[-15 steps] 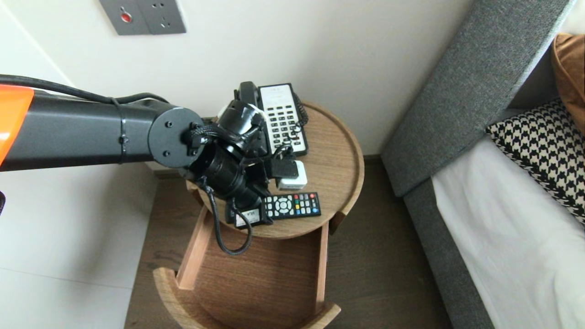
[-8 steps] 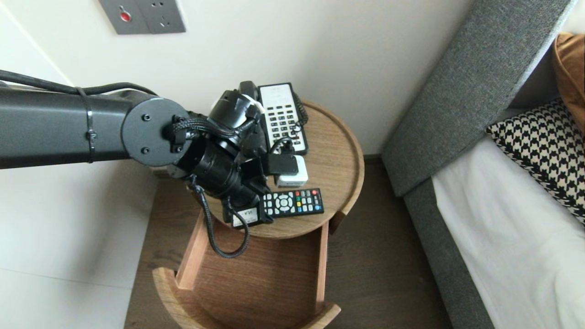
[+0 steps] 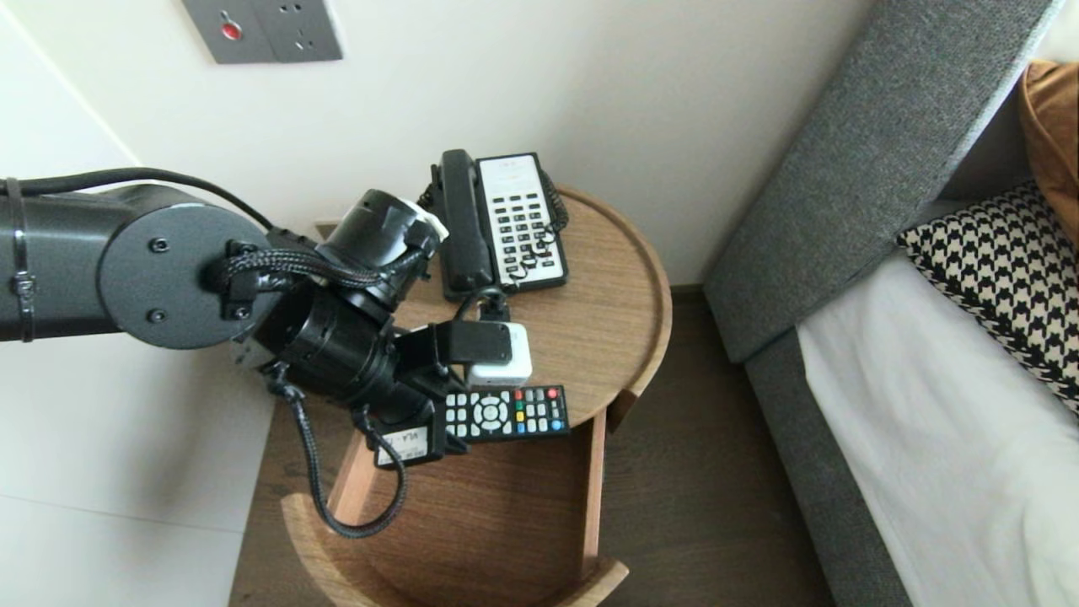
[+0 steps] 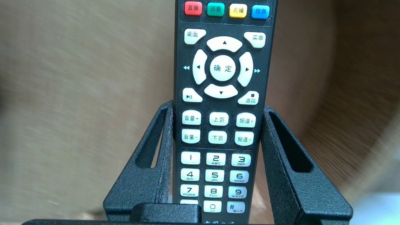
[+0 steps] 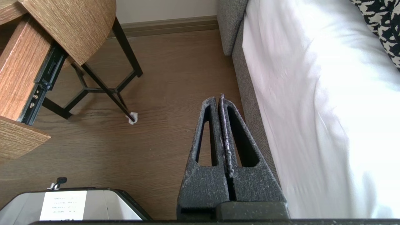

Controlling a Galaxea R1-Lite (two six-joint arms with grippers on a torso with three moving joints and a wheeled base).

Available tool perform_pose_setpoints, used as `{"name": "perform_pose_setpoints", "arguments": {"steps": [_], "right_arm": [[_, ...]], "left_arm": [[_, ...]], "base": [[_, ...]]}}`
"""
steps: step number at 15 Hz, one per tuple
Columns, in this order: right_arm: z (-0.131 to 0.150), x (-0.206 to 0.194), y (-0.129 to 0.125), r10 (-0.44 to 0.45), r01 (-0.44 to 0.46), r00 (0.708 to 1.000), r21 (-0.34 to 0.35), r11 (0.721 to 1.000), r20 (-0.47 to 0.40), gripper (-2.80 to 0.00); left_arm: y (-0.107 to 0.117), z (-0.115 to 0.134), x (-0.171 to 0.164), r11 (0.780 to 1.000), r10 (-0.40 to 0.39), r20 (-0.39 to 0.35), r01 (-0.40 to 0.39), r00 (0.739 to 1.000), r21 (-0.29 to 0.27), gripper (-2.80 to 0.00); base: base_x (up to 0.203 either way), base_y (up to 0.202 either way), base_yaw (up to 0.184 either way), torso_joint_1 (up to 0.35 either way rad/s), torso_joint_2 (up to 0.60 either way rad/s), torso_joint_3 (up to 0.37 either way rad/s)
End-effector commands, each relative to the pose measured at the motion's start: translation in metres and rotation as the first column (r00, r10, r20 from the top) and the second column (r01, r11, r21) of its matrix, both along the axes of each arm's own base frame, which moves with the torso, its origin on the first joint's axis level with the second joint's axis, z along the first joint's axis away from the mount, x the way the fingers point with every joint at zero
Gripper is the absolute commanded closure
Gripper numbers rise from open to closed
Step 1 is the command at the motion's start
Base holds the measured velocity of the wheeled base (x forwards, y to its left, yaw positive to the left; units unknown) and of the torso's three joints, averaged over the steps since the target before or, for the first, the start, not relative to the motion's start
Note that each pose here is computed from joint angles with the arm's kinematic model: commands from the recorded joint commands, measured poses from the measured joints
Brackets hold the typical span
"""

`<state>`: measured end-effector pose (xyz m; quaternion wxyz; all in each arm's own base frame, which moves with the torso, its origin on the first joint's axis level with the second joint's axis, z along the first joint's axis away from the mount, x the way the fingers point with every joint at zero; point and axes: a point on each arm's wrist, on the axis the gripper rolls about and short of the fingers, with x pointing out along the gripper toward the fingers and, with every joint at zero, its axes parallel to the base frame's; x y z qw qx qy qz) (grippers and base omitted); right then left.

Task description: Put the remote controls on the table in the drawer one by one

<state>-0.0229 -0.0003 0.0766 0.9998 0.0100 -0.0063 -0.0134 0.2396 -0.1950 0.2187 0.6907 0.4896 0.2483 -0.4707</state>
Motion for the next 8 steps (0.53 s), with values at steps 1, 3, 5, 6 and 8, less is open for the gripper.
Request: {"name": "perform_pose_setpoints", "arguments": {"steps": [1,3,5,6,8], "right_arm": [[-0.001,0.0,0.0,-0.001,0.001,1.0,0.0,1.0,0.005,0.0],[-0.001,0.0,0.0,-0.001,0.001,1.0,0.0,1.0,0.006,0.0],[-0.001,0.0,0.0,-0.001,0.001,1.0,0.0,1.0,0.006,0.0],[-0.001,0.0,0.0,-0.001,0.001,1.0,0.0,1.0,0.006,0.0],[-0.001,0.0,0.0,-0.001,0.001,1.0,0.0,1.0,0.006,0.0]], "left_arm": [[0.013,0.001,-0.017,1.0,-0.007,-0.007,0.007,1.0,0.009,0.0],[0.018,-0.003,-0.025,1.0,-0.008,-0.022,0.008,1.0,0.016,0.0],[0.016,-0.008,-0.027,1.0,-0.013,-0.027,0.013,1.0,0.016,0.0],[0.015,-0.012,-0.027,1.0,-0.014,-0.028,0.015,1.0,0.015,0.0],[0.013,-0.024,-0.029,1.0,-0.02,-0.033,0.021,0.999,0.016,0.0]], "base": [[0.0,0.0,0.0,0.0,0.0,0.0],[0.0,0.0,0.0,0.0,0.0,0.0],[0.0,0.0,0.0,0.0,0.0,0.0],[0.0,0.0,0.0,0.0,0.0,0.0],[0.0,0.0,0.0,0.0,0.0,0.0]]}}
